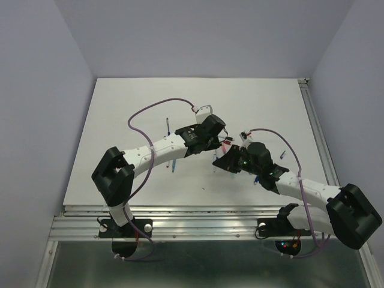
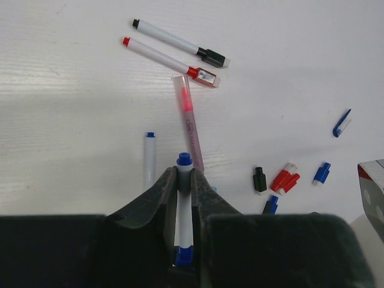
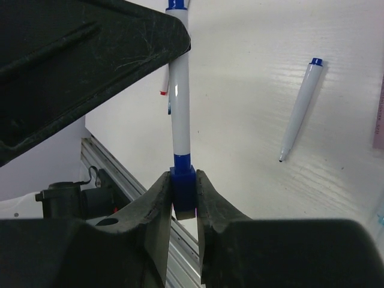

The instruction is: Open the pen caps

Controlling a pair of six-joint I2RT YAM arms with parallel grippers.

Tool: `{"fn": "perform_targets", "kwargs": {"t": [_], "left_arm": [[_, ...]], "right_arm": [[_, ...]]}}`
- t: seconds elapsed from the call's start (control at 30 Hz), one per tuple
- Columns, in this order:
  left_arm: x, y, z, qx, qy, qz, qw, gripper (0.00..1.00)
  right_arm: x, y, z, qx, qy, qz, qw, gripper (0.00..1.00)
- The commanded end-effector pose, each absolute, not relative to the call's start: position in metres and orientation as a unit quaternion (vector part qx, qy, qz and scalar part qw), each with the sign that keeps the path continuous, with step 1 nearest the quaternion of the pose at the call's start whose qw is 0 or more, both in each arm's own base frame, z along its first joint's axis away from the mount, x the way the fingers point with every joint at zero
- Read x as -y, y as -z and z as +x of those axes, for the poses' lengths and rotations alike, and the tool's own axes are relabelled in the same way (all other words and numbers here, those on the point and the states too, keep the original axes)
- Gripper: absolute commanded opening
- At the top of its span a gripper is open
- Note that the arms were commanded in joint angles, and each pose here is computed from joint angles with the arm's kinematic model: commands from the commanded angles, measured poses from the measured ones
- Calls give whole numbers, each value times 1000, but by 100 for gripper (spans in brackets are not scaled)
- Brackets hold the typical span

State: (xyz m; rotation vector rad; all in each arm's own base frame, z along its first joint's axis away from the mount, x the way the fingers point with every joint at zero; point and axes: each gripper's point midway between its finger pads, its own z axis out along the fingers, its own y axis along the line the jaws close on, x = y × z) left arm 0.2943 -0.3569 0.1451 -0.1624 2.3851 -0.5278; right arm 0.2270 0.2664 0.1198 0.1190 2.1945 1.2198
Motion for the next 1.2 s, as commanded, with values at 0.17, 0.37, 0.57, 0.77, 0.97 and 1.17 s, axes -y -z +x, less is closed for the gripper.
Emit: {"fn": "perform_targets", "kwargs": {"t": [0.17,0.37,0.57,0.77,0.97,1.17], "left_arm": [[329,-183,363,-866,176,-148,445,0],[293,-196,423,-831,129,-220,494,0],[280,-211,435,-828,121,-215,503,0],[271,-181,392,-874,123,-139,449,0],[250,-116,330,-916,101,-78,381,0],[247,-88,297,-931,82,-48,352,0]], "right_arm": [[-293,-164,169,-779,-588,-14,217,1],[-304,-171,102,-757,-636,-51,142,1],[-297,-149,96,-801,-579,-45,145,1],[-245,-119,152,-886,-373,29,273,1],[-149,-96,198,-903,-128,152,382,8],[-120,-79,202,-906,-66,173,381,9]]}}
